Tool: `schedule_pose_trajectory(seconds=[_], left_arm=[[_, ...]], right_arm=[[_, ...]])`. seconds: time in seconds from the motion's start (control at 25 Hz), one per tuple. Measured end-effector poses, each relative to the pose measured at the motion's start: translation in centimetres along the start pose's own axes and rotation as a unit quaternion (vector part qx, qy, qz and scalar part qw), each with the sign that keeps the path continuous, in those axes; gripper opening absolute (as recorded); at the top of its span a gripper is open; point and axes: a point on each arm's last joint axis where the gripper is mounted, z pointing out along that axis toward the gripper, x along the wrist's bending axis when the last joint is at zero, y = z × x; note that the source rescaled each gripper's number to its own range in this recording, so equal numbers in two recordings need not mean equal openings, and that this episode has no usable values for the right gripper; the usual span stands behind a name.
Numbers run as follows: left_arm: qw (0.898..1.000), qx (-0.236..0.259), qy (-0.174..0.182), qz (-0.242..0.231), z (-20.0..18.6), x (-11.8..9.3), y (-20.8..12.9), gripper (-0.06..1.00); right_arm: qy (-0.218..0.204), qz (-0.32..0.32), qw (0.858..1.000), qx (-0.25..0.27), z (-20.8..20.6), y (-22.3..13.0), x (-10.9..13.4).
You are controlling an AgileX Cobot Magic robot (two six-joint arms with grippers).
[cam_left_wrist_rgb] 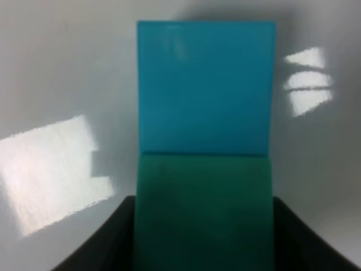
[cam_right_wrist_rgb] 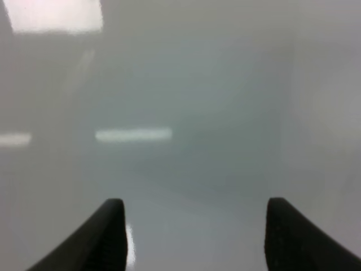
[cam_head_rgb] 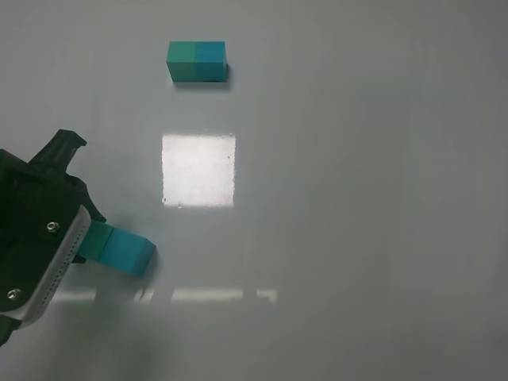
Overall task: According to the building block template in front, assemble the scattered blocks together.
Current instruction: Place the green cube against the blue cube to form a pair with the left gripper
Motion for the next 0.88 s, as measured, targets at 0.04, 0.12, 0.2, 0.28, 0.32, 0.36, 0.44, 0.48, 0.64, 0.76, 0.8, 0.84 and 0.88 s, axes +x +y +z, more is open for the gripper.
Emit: schedule_pose_trajectory(seconds=[0.04, 0.12, 0.2, 0.28, 0.32, 0.36, 0.44, 0.48, 0.64, 0.76, 0.8, 0.84, 0.88], left_arm=[[1.000, -0.002, 0.000, 0.003, 0.00, -0.01, 0.03, 0.01], [1.000, -0.007, -0.001, 0.001, 0.00, -0.03, 0.13, 0.01], [1.000, -0.017, -0.004, -0.006, 0.07, -0.06, 0.31, 0.01], [1.000, -0.023, -0.008, -0.011, 0.24, -0.07, 0.45, 0.01], [1.000, -0.023, -0.010, -0.011, 0.35, -0.05, 0.46, 0.01], [0.999, -0.026, -0.011, -0.014, 0.39, -0.06, 0.53, 0.01], [0.999, -0.032, -0.013, -0.019, 0.45, -0.06, 0.64, 0.01], [0.999, -0.037, -0.012, -0.023, 0.44, -0.05, 0.72, 0.01], [0.999, -0.044, -0.010, -0.029, 0.45, -0.03, 0.86, 0.01], [0.998, -0.047, -0.011, -0.031, 0.45, -0.03, 0.90, 0.01], [0.998, -0.047, -0.011, -0.032, 0.45, -0.03, 0.92, 0.01], [0.998, -0.049, -0.011, -0.033, 0.45, -0.04, 0.95, 0.01], [0.998, -0.050, -0.011, -0.034, 0.44, -0.04, 0.97, 0.01]], right_arm=[[0.000, 0.000, 1.000, 0.000, 0.00, 0.00, 0.00], [0.000, 0.000, 1.000, 0.000, 0.00, 0.00, 0.00], [0.000, 0.000, 1.000, 0.000, 0.00, 0.00, 0.00], [0.000, 0.000, 1.000, 0.000, 0.00, 0.00, 0.00], [0.000, 0.000, 1.000, 0.000, 0.00, 0.00, 0.00], [0.000, 0.000, 1.000, 0.000, 0.00, 0.00, 0.00], [0.000, 0.000, 1.000, 0.000, 0.00, 0.00, 0.00], [0.000, 0.000, 1.000, 0.000, 0.00, 0.00, 0.00], [0.000, 0.000, 1.000, 0.000, 0.00, 0.00, 0.00], [0.000, 0.000, 1.000, 0.000, 0.00, 0.00, 0.00], [0.000, 0.000, 1.000, 0.000, 0.00, 0.00, 0.00], [0.000, 0.000, 1.000, 0.000, 0.00, 0.00, 0.00], [0.000, 0.000, 1.000, 0.000, 0.00, 0.00, 0.00]])
